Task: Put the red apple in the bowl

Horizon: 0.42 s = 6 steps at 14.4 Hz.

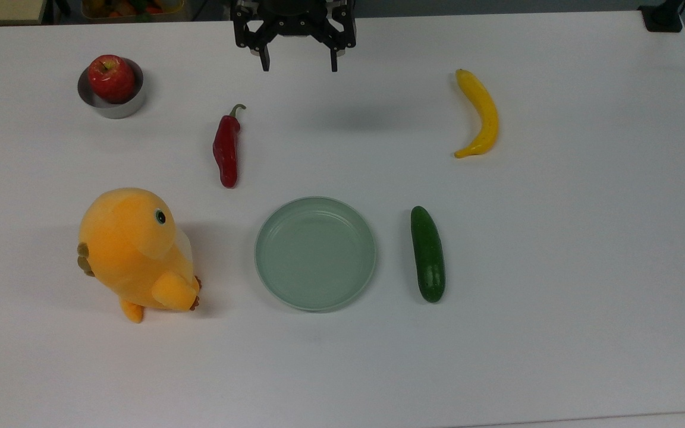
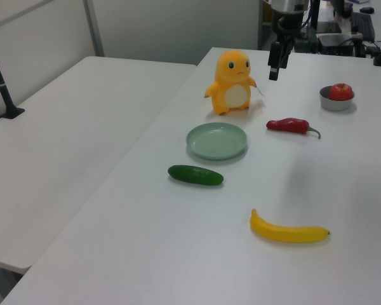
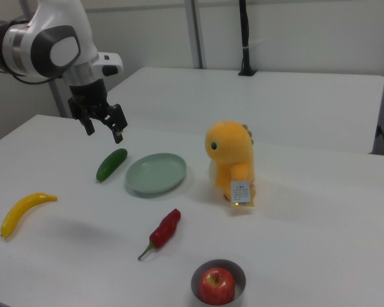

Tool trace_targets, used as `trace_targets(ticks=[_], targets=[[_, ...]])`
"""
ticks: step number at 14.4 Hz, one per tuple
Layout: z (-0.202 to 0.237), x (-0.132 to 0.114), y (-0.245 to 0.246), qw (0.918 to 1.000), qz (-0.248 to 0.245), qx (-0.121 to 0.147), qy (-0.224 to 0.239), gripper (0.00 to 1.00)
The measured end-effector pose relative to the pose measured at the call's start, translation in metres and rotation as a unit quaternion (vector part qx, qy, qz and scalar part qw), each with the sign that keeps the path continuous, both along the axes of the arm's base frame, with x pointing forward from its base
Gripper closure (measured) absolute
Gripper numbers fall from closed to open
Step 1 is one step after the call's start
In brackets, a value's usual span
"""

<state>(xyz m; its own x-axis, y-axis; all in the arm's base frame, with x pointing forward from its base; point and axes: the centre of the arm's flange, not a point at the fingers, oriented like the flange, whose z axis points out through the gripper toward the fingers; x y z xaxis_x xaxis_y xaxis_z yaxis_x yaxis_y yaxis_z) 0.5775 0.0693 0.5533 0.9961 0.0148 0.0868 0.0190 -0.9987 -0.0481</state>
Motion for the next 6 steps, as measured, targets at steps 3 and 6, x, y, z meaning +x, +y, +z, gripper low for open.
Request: trace_targets(ticks=[3,6], targets=[[0.0056,0.0019,-0.0073,1.0000,-0.006,0.000,-0.006,0.00],[0.0103,0.0028,-0.0086,0.9999,-0.008,0.001,-0.010,0.00]])
